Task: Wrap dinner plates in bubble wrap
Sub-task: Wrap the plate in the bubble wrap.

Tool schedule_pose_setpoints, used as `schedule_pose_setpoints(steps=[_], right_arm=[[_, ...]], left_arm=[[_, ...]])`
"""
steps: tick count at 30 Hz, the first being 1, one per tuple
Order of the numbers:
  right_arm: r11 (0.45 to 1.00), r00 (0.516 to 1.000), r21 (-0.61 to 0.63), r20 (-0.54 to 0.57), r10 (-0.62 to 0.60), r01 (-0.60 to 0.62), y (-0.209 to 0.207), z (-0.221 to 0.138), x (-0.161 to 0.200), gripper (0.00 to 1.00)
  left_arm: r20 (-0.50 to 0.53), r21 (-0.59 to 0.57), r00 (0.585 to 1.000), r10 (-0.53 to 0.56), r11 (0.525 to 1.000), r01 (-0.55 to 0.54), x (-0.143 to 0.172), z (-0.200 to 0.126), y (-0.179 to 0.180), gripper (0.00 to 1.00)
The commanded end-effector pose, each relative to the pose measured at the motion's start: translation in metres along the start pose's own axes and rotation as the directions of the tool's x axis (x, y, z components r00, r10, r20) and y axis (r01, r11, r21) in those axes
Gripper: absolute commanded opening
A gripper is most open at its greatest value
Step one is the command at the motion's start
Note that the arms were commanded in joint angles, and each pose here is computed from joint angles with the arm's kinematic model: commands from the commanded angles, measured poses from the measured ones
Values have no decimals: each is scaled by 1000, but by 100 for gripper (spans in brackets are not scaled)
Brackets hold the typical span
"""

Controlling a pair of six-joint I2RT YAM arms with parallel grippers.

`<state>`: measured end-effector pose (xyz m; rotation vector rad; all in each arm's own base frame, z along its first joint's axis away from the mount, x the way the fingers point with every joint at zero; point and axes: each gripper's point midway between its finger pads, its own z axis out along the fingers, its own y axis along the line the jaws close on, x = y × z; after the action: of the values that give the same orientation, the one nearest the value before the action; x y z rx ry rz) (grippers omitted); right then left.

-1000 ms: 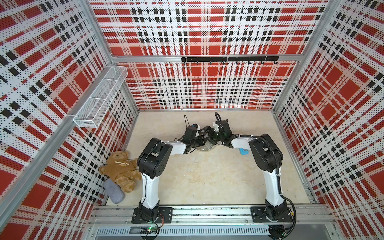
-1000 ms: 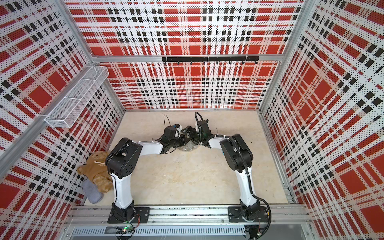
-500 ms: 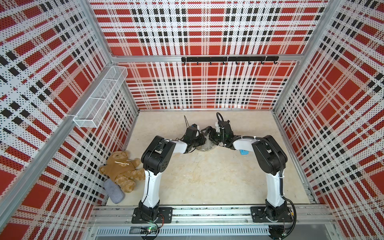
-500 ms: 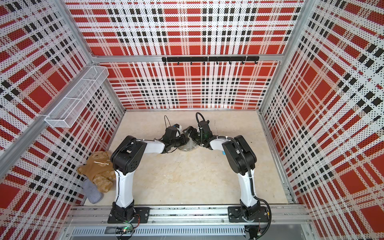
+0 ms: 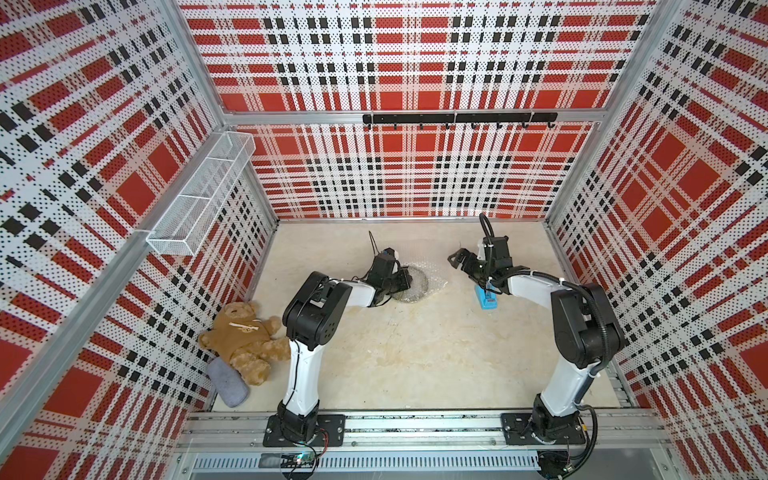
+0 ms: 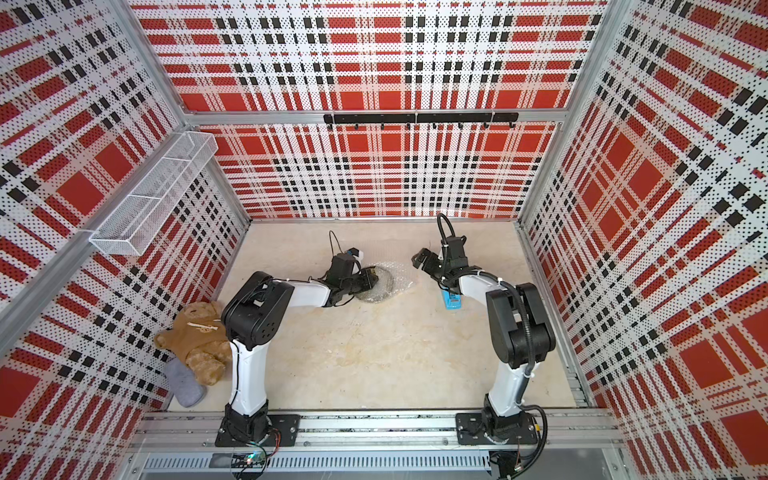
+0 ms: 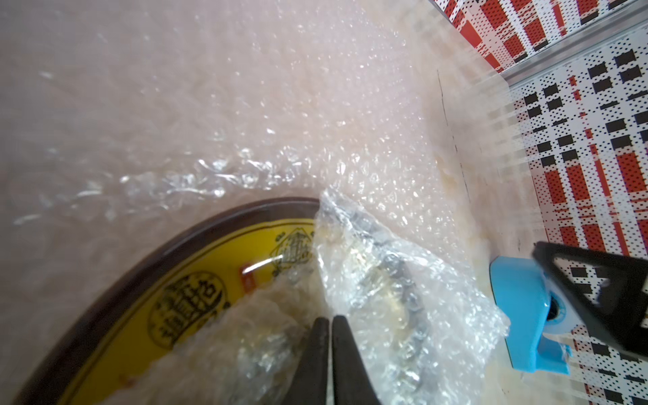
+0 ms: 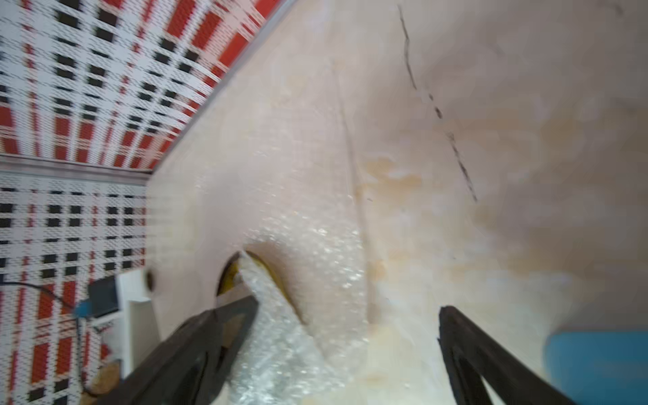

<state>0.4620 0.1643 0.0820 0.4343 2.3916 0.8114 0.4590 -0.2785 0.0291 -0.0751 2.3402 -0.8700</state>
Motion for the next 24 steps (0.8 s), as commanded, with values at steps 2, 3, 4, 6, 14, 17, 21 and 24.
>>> schedule_pose_setpoints(steps=[2,3,4,6,14,17,21,24], right_arm=[[986,984,-6,-71,-166,166,5,18,-2,99],[981,979,-11,-61,-195,195,9,22,-10,98],[976,975,-16,-57,-216,215,12,25,-15,98],[963,962,-1,-55,-267,268,15,36,-27,98],[958,959,68,-81,-273,278,3,93,-53,97],[958,958,78,-103,-269,277,4,106,-59,95],[964,957,60,-151,-247,258,7,125,-50,92],[964,951,53,-188,-246,260,13,141,-36,85]], left_arm=[[-129,-148,991,-32,989,12,46,4,48,11],[-134,-152,991,-30,988,10,47,4,49,11],[-136,-155,990,-29,988,7,47,3,50,11],[-146,-165,989,-29,986,5,50,2,52,11],[-189,-185,982,-9,982,-26,60,-1,58,12],[-196,-193,981,-5,981,-33,60,-3,60,13],[-206,-179,979,-5,983,-33,60,-3,58,13],[-215,-176,977,2,983,-41,61,-3,58,13]])
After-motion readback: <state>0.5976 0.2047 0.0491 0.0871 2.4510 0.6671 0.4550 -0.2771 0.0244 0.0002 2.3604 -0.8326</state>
